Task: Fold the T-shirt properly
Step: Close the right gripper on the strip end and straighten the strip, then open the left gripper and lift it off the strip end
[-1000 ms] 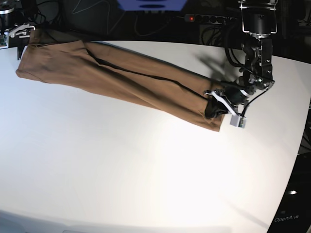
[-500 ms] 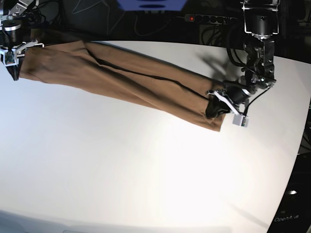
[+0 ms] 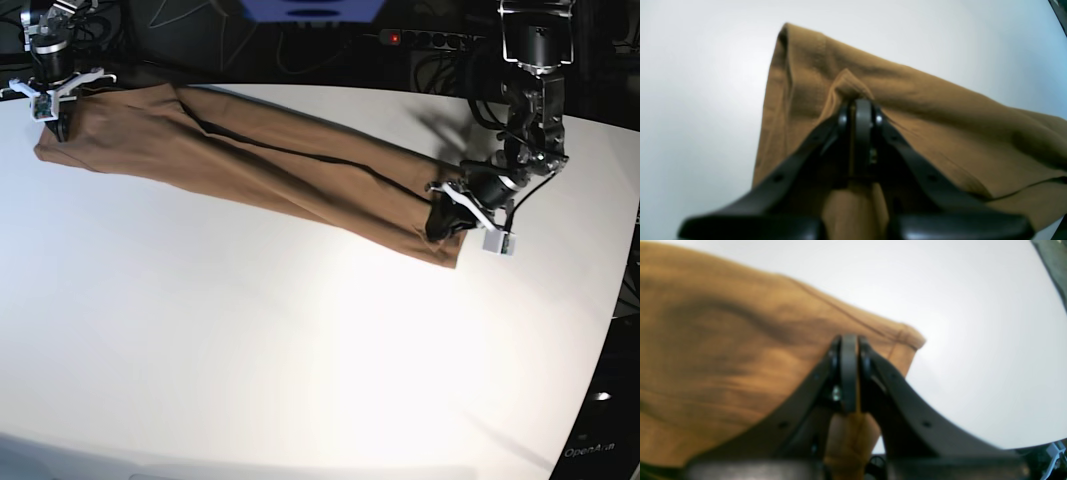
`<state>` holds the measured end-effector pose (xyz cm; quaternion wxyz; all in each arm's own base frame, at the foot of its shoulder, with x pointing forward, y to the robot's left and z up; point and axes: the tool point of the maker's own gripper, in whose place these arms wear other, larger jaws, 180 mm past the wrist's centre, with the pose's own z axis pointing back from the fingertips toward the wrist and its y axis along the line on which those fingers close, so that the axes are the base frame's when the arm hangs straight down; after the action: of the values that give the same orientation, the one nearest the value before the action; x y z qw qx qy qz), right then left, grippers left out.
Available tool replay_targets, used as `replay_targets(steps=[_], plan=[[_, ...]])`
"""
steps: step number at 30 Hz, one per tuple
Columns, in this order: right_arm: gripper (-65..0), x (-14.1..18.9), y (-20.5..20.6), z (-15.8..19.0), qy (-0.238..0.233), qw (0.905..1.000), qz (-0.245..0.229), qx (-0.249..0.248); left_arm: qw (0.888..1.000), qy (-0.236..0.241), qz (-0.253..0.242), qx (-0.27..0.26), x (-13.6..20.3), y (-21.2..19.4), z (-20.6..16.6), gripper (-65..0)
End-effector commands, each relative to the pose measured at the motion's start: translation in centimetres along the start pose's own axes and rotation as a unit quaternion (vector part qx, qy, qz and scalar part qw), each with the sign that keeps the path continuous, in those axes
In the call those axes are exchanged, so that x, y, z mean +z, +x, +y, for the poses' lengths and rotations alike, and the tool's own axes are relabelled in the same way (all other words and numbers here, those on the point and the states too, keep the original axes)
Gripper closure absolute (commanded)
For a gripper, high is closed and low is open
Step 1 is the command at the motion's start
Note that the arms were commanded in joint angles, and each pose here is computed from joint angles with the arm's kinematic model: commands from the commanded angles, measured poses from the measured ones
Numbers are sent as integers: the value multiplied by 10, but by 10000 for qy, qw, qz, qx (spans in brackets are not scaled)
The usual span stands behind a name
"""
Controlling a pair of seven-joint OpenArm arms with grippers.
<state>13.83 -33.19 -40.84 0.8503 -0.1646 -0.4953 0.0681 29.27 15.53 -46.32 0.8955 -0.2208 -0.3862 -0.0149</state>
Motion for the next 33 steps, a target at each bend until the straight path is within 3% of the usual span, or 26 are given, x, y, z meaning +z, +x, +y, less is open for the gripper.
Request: replay_targets(steps=[1, 10, 17, 26, 33], plan=[[-4, 1, 11, -10, -113, 9996, -252, 34, 9807, 856, 1742, -219, 24, -85, 38, -32], [-4, -28, -10, -12, 101, 9997, -36, -233, 9754, 1110, 1901, 124, 51, -116, 53, -32], [-4, -72, -8, -20, 498, 9971, 552, 182, 9693, 1199, 2123, 314, 70, -145, 55, -32], [-4, -124, 2, -18, 891, 9898, 1026, 417, 9646, 1005, 2349, 652, 75, -184, 24, -32], [-4, -125, -6, -6, 1059, 9868, 1150, 417, 9736, 864, 2068, 429, 81, -167, 1, -32]])
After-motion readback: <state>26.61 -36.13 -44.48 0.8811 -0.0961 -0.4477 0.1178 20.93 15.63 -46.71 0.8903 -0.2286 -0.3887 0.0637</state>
